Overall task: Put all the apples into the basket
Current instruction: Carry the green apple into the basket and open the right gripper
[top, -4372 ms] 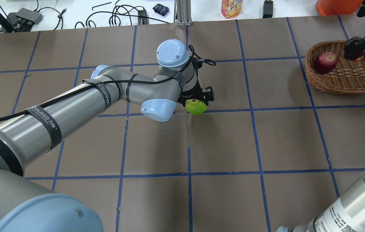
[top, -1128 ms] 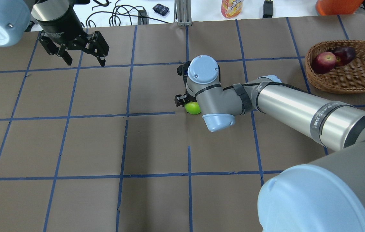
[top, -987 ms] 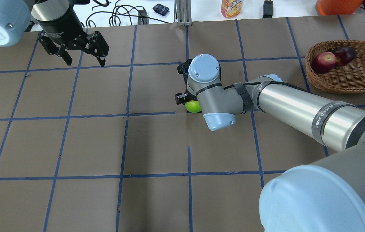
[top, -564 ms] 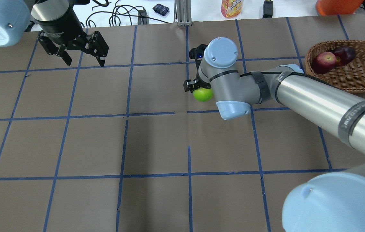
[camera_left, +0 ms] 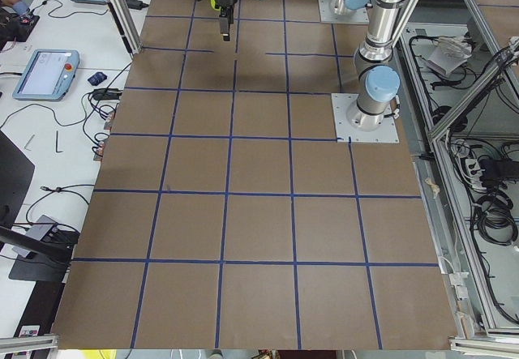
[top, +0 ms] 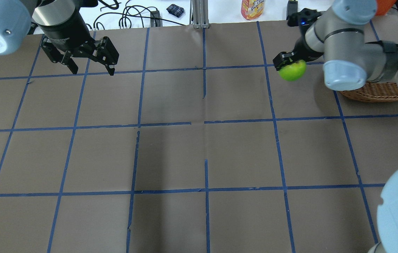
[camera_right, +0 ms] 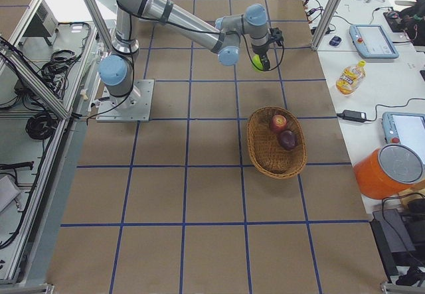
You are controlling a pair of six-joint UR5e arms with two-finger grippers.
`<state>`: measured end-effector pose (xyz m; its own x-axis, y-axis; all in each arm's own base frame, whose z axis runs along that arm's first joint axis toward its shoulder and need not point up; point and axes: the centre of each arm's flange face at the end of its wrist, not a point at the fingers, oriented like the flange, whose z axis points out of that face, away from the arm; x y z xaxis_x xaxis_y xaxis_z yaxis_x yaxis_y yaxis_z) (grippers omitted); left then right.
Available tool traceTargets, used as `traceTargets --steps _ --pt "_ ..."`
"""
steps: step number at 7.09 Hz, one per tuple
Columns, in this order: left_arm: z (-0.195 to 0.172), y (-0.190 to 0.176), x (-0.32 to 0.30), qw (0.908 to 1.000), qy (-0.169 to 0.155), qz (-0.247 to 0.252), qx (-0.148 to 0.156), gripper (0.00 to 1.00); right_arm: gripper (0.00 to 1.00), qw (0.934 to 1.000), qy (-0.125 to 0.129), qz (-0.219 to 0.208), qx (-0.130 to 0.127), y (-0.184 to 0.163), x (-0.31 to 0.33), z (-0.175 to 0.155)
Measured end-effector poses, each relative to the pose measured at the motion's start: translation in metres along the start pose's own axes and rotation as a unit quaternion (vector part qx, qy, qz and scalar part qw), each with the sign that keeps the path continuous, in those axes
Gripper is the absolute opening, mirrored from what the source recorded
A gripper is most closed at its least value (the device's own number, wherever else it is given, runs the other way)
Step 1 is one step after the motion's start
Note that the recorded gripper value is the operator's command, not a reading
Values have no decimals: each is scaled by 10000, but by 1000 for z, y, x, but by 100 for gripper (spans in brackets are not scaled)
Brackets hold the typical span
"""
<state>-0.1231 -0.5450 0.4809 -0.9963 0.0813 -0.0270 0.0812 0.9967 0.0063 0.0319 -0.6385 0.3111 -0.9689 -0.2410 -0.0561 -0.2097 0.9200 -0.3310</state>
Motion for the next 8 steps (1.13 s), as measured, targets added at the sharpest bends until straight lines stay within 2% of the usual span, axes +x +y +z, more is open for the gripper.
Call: traceTargets --steps 1,2,3,4,5,6,7,8 --pt "-5 4 -2 10000 -12 -1 64 100 0 9998 134 -121 22 -3 55 -19" --pt "-19 7 -8 9997 -23 -21 239 100 0 9985 335 -422 20 -4 105 -35" --pt "-40 19 -11 9995 -32 -51 313 100 0 9960 608 -653 -44 -4 153 -44" --pt "-44 30 -10 9999 1 -103 119 100 0 9946 843 -581 -140 2 210 -44" --pt "-32 30 -9 9998 41 -160 -112 100 0 9941 982 -409 -194 16 266 -38" --pt "-18 35 -7 9995 51 -166 -275 100 32 9933 1085 -335 -221 31 314 -27" --pt "-13 48 -4 9994 55 -154 -318 100 99 9931 1121 -276 -225 45 346 -18" --pt "-11 57 -1 9994 64 -153 -288 100 100 9943 1031 -235 -140 54 361 -12"
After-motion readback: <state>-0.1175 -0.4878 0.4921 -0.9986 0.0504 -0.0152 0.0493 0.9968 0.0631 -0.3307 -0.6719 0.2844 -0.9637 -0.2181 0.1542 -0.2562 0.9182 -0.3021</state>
